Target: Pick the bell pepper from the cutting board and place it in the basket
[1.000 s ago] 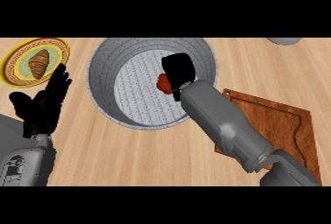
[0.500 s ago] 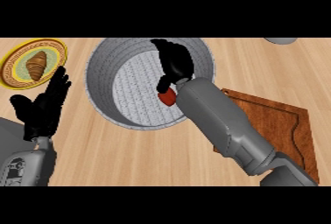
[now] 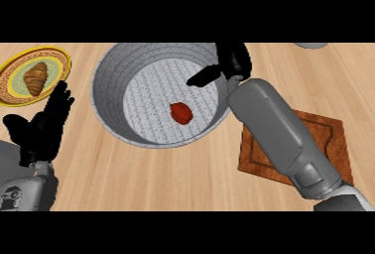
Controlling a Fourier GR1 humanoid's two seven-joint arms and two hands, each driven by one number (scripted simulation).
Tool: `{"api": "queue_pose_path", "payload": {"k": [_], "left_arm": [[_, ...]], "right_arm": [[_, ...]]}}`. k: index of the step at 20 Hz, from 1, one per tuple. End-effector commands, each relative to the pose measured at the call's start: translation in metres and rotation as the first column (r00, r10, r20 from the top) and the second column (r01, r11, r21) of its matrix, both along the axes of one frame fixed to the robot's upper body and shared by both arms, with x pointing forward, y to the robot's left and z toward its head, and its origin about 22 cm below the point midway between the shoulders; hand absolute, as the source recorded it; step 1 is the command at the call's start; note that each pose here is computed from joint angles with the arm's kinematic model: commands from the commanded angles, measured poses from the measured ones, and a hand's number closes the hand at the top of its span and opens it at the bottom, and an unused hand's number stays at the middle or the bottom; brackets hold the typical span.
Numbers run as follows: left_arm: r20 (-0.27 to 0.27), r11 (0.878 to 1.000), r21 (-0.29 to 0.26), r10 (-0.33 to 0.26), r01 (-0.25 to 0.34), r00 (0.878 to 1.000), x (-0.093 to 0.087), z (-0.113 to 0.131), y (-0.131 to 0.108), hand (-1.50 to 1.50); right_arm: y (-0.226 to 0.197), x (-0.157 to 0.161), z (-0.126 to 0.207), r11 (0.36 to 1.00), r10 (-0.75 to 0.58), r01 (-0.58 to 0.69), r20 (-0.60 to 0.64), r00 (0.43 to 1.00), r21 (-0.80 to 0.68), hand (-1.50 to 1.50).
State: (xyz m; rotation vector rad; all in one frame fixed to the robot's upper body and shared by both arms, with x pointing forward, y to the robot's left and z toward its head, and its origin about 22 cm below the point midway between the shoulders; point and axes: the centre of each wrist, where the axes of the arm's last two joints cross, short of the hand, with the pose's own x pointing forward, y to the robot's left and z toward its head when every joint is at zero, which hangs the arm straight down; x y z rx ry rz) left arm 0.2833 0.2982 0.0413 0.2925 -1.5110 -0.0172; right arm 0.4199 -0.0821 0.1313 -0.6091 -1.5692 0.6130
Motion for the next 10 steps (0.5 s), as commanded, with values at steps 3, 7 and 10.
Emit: {"api": "queue_pose_path", "payload": {"k": [3, 7, 10], "left_arm": [[-0.006, 1.0, 0.002, 0.016, -0.016, 1.0, 0.006, -0.005, -0.002, 0.0], [0.005, 1.0, -0.012, 0.008, -0.008, 1.0, 0.007, -0.008, -0.01, 0.0], [-0.01, 1.0, -0.003, 0.015, -0.015, 1.0, 0.008, 0.007, 0.003, 0.0]], "right_arm": [[-0.075, -0.012, -0.006, 0.99, -0.028, 0.031, -0.02, 0.999, 0.139, -1.5], [-0.12, -0.026, -0.002, 0.987, 0.006, -0.001, -0.027, 1.0, 0.164, -1.5], [-0.144, -0.047, -0.01, 0.984, 0.032, -0.028, -0.018, 0.999, 0.177, -1.5]]}}
